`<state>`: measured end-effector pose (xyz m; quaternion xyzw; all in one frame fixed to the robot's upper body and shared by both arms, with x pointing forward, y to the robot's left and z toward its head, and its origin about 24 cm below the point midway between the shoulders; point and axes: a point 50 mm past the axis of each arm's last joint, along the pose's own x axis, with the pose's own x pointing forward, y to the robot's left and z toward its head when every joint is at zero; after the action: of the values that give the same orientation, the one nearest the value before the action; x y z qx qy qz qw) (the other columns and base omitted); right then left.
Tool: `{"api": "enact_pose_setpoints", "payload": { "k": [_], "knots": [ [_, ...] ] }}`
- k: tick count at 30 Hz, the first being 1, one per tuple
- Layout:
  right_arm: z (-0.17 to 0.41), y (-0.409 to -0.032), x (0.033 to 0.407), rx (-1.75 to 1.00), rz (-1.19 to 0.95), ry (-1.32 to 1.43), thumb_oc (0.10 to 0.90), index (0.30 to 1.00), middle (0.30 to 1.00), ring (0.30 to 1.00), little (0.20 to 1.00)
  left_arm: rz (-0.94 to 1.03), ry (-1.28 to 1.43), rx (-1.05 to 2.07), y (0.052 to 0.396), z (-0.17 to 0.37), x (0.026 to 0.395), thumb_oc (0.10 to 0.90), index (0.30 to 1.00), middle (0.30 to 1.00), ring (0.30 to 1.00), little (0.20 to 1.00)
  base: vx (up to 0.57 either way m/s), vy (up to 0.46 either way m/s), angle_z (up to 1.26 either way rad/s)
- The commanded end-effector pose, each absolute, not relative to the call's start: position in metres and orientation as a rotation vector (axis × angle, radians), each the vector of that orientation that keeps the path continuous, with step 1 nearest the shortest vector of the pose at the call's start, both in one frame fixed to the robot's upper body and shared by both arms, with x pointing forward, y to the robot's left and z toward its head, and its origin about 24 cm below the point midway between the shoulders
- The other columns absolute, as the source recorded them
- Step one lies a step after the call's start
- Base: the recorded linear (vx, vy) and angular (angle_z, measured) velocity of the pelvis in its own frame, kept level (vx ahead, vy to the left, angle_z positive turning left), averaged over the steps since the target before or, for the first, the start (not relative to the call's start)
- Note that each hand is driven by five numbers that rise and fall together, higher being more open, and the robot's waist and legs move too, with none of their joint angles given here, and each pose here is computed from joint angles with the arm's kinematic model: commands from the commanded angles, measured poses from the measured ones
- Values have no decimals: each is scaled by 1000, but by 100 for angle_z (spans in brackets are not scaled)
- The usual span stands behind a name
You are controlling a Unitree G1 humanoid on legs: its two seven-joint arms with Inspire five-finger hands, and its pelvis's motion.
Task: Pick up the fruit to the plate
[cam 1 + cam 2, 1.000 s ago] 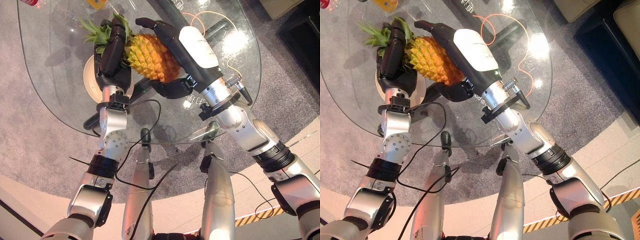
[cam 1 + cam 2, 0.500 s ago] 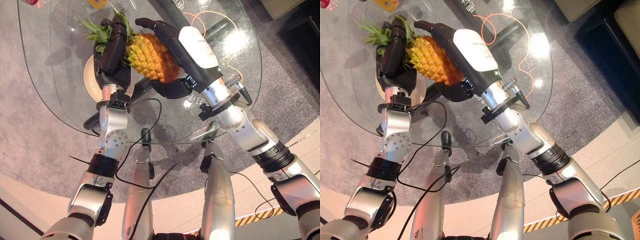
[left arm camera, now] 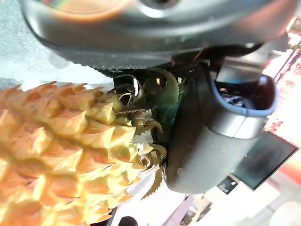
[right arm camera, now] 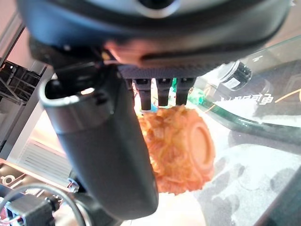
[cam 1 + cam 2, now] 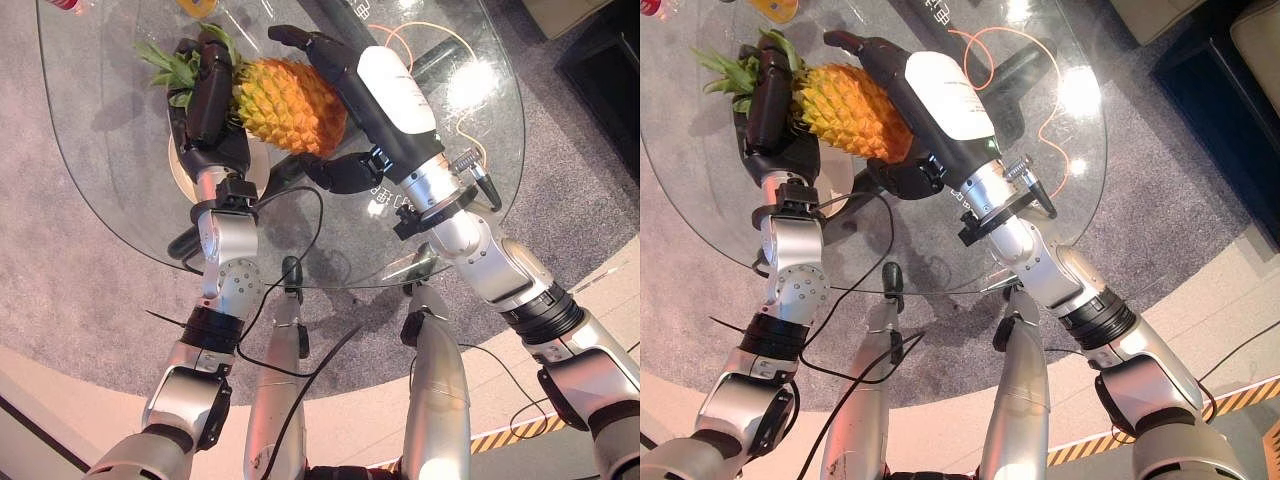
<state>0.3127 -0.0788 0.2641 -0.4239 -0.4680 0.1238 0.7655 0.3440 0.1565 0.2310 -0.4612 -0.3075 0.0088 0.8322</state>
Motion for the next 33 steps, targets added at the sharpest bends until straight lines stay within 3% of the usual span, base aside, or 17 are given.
{"api": "enact_pose_setpoints", "payload": {
  "k": [1, 15, 33],
  "knots": [
    [317, -60, 273, -802, 236, -1365, 800, 900, 900, 900, 900, -36, -1071, -978, 169, 297, 307, 100, 300, 300, 300, 200, 0, 0, 0],
    [319, -64, 280, -744, 161, -1337, 800, 900, 900, 900, 900, 184, -1192, -914, 173, 307, 293, 100, 300, 300, 300, 200, 0, 0, 0],
    [305, -125, 304, -627, -213, -1217, 800, 900, 900, 900, 900, 425, -1280, -760, 191, 306, 291, 100, 300, 300, 300, 200, 0, 2, 0]
  ]
}}
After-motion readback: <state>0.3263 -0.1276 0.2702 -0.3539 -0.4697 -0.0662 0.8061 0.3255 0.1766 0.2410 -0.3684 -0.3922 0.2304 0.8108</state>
